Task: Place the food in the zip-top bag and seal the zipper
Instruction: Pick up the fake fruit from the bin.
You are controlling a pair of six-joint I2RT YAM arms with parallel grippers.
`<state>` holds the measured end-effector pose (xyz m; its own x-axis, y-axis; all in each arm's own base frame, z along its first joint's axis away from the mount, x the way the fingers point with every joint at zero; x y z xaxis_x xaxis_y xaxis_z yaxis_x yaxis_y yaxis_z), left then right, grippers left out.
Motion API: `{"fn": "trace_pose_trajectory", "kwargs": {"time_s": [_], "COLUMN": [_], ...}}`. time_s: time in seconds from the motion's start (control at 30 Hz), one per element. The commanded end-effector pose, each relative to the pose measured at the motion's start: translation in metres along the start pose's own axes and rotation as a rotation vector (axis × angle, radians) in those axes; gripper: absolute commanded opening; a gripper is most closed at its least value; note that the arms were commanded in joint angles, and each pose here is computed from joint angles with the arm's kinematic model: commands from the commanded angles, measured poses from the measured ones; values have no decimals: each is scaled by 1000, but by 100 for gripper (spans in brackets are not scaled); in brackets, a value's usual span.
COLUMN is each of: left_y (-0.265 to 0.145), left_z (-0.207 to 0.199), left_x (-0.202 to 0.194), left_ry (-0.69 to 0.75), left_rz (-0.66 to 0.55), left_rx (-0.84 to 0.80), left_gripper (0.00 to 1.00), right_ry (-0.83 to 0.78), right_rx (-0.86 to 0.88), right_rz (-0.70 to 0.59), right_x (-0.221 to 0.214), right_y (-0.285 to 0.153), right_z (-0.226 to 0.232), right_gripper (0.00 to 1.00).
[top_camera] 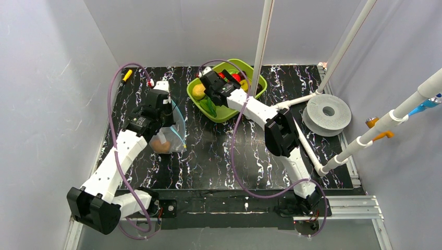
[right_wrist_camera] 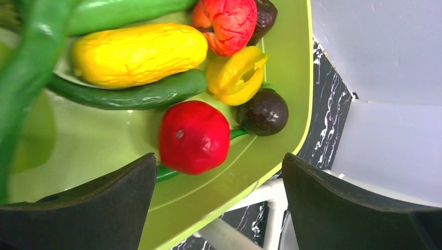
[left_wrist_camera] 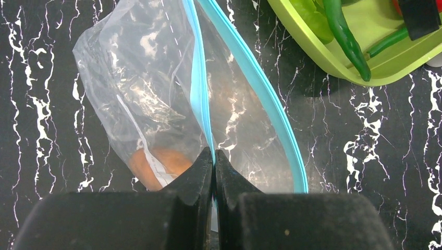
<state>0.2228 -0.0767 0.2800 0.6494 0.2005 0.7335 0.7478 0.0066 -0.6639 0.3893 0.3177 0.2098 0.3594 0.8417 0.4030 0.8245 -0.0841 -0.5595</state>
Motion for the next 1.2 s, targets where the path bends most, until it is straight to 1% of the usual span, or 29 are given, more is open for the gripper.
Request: {"fn": "trace_pose_trajectory", "kwargs": {"time_s": [0.0,0.07,0.4,0.5,0.63,0.83,0.93,1.0,1.03,1.17], "left_y": [-1,-1,0,2,3,4,5,5,5,6], "left_z": [5,6,15,15,16,18,18,18,18,18], "left_x": [3,2,-7,-8,-9,-10,-10,-10,-11,-12], "left_ry": [3,1,-23,-27,-39,-55,-58,-60,-60,-61], "left_rz": [-55,-59,-79,-74,-71,-71,-70,-70,-69,-59], "left_rx": [-13,-12,-6,-16,-12,-17,-14,-14,-16,-22], "left_gripper": [0,0,0,0,0,0,0,0,0,0], "right_ry": [2,-4,-21,-25,-8,-38,-40,-30,-23,2], "right_rx": [-40,-33,0,-7,-19,-58,-77,-88,-92,-101], "right_rz": [6,15,93,114,134,141,134,125,114,40], "right_x": [1,-2,-22,-27,-30,-31,-28,-22,-18,4], "right_y": [17,25,59,65,70,81,82,78,74,44], "right_z": [-9,-6,13,16,17,21,18,13,9,-10], "right_gripper": [97,98,98,97,92,82,71,61,58,51]}}
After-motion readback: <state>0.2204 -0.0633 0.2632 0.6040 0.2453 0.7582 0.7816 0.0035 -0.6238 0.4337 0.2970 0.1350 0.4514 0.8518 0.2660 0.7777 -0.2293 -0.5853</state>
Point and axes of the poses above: each gripper's point midway between its finger pads, its own y axis out along the fingers, its own z axis along the line the jaws close on, x = y × z, the point moved 10 cm from there along -y, back along the fingers, and after that the axes turned 10 degrees about -y, right-handed, at the moved point
